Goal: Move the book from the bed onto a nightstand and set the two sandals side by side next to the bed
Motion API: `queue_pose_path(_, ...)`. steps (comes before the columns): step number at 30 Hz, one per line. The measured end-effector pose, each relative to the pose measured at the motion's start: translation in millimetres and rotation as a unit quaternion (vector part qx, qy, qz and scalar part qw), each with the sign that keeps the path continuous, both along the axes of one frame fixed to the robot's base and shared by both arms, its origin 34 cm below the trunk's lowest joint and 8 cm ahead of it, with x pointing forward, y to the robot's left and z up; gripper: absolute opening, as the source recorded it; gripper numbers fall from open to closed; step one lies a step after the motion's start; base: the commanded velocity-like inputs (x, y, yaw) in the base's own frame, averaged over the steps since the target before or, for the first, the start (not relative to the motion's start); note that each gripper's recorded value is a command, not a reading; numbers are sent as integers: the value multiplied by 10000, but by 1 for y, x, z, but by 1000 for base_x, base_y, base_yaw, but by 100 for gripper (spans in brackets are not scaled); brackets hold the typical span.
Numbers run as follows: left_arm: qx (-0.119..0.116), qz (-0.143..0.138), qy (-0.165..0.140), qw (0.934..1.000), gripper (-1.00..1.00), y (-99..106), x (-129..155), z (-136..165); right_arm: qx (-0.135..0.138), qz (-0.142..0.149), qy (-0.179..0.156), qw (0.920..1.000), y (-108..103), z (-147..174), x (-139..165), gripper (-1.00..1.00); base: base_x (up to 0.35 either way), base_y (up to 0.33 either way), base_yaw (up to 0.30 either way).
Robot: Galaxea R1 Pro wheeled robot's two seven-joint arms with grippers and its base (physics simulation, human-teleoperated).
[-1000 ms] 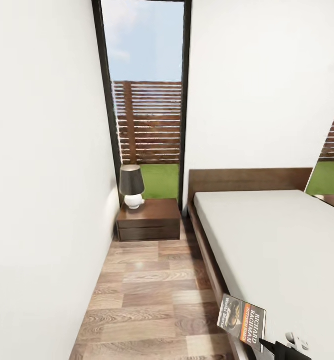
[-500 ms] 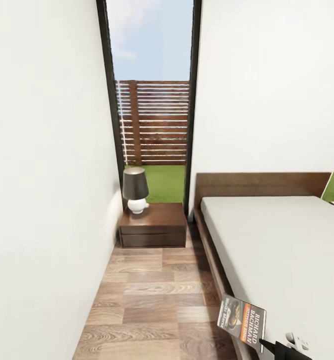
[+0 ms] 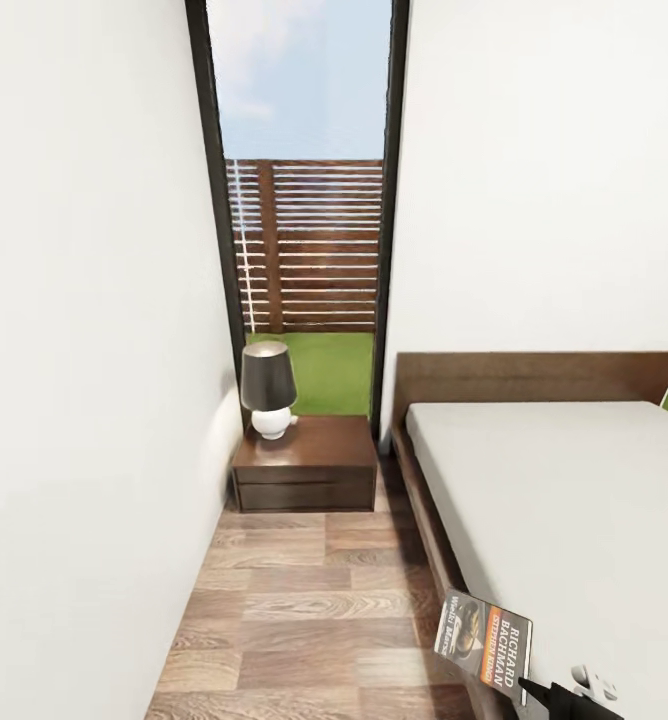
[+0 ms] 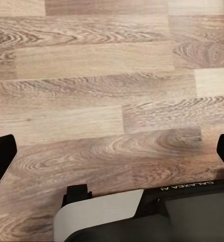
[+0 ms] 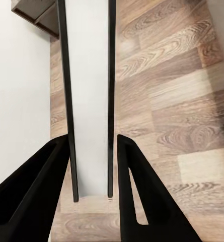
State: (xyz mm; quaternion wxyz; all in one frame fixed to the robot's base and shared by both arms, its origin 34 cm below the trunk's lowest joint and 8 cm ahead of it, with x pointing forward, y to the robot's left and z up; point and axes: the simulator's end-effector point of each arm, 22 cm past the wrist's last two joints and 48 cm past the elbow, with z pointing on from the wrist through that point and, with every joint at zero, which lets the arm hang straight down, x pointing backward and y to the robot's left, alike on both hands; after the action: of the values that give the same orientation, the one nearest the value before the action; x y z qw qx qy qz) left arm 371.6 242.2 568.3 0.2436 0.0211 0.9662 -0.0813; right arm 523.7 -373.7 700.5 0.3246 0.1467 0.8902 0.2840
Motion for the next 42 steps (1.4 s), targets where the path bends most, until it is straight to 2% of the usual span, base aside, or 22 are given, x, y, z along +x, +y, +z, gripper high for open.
queue_pose_path(42,0,0,-2,10000,100,0,0,0,-5,0,-4,10000,0,0,0,-100,327,0,0)
